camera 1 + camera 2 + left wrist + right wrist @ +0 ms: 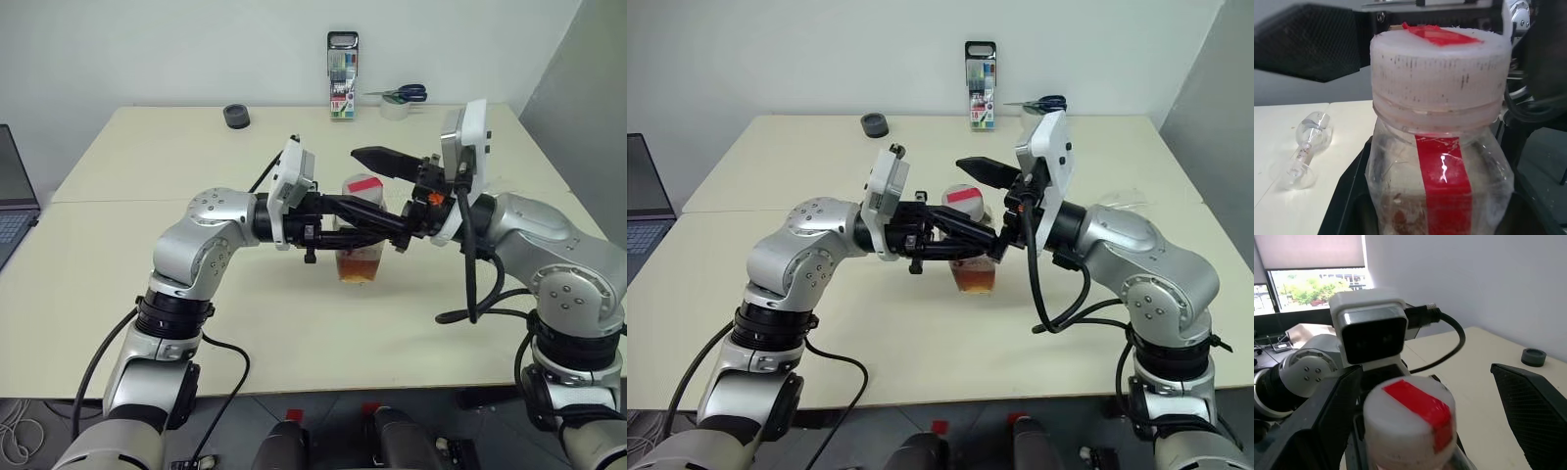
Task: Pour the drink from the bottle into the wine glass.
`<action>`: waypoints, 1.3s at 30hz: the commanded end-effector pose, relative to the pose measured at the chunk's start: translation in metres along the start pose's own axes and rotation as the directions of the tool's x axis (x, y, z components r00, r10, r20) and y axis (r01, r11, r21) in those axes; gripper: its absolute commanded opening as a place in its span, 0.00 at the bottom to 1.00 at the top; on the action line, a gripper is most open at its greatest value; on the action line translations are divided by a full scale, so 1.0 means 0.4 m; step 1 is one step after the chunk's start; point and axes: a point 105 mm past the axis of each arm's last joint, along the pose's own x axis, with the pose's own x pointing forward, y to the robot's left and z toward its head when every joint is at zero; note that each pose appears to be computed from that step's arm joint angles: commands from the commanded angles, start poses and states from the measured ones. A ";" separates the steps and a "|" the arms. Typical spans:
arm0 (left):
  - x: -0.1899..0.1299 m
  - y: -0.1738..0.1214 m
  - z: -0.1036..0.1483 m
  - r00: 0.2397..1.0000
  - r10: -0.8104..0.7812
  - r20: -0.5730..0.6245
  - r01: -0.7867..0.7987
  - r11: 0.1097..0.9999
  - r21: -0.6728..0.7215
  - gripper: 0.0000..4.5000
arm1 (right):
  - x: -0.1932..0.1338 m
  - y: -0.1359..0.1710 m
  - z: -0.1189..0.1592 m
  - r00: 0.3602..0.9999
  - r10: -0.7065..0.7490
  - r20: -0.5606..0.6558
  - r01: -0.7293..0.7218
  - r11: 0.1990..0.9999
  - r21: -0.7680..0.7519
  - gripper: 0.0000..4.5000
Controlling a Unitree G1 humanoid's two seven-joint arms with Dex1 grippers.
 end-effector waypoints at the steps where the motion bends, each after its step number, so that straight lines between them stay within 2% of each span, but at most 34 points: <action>1: 0.001 -0.008 0.033 1.000 -0.009 0.020 0.007 0.998 0.064 0.41 | -0.026 -0.020 0.020 0.999 -0.038 0.022 0.039 0.999 -0.036 0.99; 15: 0.004 -0.003 0.032 1.000 -0.008 0.026 0.006 0.998 0.064 0.41 | -0.072 -0.045 0.023 0.994 -0.106 0.001 0.106 0.994 -0.042 0.99; 23: 0.007 -0.002 0.033 1.000 -0.008 0.028 0.006 0.998 0.066 0.41 | -0.069 -0.036 0.042 0.997 -0.066 0.029 0.066 0.998 -0.001 0.99; 27: 0.007 -0.001 0.035 1.000 -0.004 0.029 0.002 0.998 0.070 0.41 | -0.063 -0.024 0.044 0.999 -0.031 0.029 0.031 1.000 0.007 0.79; 37: 0.004 -0.005 0.040 1.000 0.006 0.030 -0.009 0.997 0.074 0.41 | -0.036 0.002 0.029 0.998 0.042 0.040 -0.044 0.998 0.047 0.01; 39: 0.002 -0.006 0.041 1.000 0.009 0.028 -0.011 0.997 0.076 0.41 | -0.034 0.001 0.025 0.998 0.051 0.036 -0.053 0.997 0.050 0.00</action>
